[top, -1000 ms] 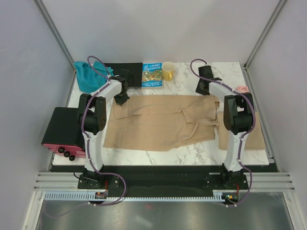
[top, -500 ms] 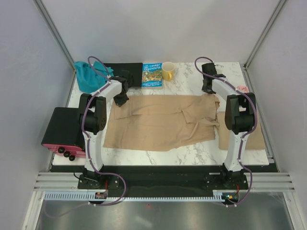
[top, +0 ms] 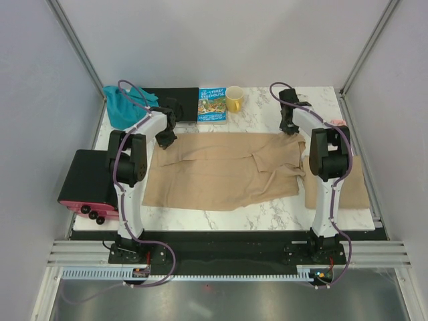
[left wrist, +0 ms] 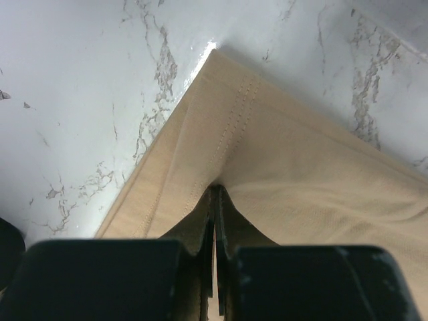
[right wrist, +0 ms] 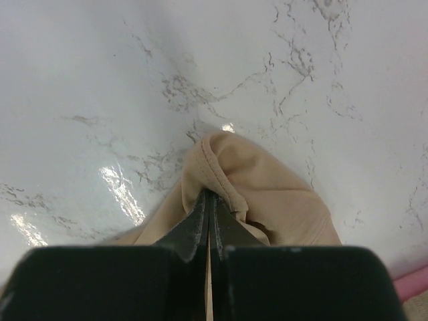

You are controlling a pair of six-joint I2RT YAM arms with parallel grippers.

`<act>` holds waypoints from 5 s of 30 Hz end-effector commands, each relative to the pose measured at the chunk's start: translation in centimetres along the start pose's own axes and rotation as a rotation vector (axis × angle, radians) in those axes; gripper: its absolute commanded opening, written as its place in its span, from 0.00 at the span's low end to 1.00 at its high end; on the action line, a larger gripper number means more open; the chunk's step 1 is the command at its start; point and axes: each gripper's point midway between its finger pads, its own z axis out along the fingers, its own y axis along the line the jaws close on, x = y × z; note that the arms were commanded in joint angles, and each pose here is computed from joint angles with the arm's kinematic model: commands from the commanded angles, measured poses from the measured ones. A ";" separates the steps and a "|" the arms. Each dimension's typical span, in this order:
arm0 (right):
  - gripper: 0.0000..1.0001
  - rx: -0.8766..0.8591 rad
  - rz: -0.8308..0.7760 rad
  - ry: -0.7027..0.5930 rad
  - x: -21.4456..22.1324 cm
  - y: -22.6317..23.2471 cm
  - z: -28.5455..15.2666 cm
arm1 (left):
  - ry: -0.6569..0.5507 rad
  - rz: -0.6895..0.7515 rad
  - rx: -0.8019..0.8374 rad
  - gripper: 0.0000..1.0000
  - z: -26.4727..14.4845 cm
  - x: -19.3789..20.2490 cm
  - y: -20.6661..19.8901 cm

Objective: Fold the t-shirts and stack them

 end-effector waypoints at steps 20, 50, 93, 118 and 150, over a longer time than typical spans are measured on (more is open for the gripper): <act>0.00 0.069 0.059 0.096 2.6 -3.8 2.5 | 0.022 -0.069 -0.115 0.02 1.3 1.5 3.4; 0.22 -0.276 0.052 -0.059 -4.1 2.8 -2.6 | -0.054 -0.137 0.054 0.21 -2.3 -4.4 0.9; 0.49 -0.295 -0.086 0.066 18.2 -6.8 -16.1 | -0.330 -0.022 0.461 0.42 -19.9 0.8 4.7; 0.48 -0.218 -0.117 0.218 21.9 -6.4 -12.0 | -0.339 0.001 0.456 0.42 -19.8 0.8 4.4; 0.00 -0.567 -0.124 -0.099 7.3 2.0 -20.2 | -0.309 0.023 0.444 0.40 -18.7 1.4 3.9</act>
